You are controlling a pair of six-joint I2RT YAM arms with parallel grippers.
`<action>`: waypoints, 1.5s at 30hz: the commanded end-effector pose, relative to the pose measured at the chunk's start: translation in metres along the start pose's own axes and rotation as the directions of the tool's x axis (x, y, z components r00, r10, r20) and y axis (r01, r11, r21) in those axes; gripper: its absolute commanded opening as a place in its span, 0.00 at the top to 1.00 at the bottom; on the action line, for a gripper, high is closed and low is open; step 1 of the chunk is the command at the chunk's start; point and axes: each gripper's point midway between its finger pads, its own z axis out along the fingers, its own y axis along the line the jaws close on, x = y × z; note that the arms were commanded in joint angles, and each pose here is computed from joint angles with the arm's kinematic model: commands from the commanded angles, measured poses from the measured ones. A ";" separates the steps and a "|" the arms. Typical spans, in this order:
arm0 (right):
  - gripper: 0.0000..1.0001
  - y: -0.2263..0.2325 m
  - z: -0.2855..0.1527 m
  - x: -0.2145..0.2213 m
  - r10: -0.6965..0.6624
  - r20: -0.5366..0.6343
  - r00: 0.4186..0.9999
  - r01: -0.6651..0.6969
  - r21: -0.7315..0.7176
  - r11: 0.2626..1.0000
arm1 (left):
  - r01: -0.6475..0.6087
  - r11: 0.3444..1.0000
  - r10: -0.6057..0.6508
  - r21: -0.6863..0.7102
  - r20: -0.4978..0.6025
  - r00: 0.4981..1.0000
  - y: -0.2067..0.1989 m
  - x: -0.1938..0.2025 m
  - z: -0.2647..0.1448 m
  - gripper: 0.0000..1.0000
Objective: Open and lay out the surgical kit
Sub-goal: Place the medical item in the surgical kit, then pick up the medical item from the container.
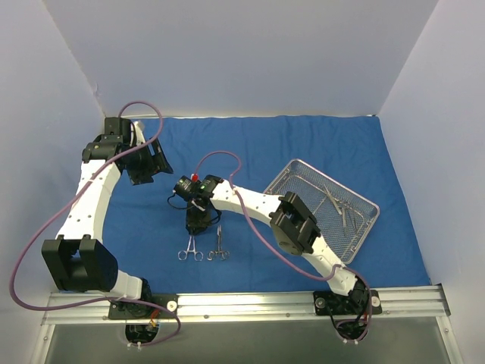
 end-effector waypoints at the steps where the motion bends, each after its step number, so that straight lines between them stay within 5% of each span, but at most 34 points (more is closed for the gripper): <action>1: 1.00 -0.002 -0.006 0.004 0.013 -0.017 1.000 -0.013 0.012 1.000 | 0.000 1.000 -0.001 0.015 0.033 0.999 -0.002 -0.007 -0.004 0.20; 17: 0.62 0.001 -0.009 0.000 -0.019 -0.015 1.000 0.019 0.002 1.000 | 0.002 1.000 -0.003 0.020 0.025 1.000 0.000 -0.003 -0.001 0.20; 24: 0.61 0.005 -0.102 -0.069 -0.016 0.218 0.976 0.030 -0.059 0.998 | -0.017 1.000 0.019 -0.025 0.066 0.998 0.006 -0.010 -0.015 0.19; 28: 0.59 -0.052 -0.186 -0.127 0.063 0.372 0.926 -0.047 -0.050 0.998 | -0.056 0.998 0.053 0.041 0.063 0.997 -0.003 -0.009 -0.011 0.19; 32: 0.58 -0.194 -0.247 -0.158 0.204 0.436 0.876 -0.252 0.054 0.966 | -0.058 0.982 0.052 0.181 0.035 0.998 -0.026 -0.004 -0.005 0.19; 39: 0.62 -0.381 -0.272 -0.115 0.385 0.423 0.820 -0.487 0.164 0.858 | -0.111 0.963 0.110 0.244 0.018 0.994 -0.044 0.006 -0.001 0.19; 45: 0.54 -0.440 -0.262 -0.076 0.452 0.398 0.798 -0.566 0.239 0.789 | -0.148 0.951 0.160 0.271 -0.020 0.987 -0.053 0.022 0.012 0.19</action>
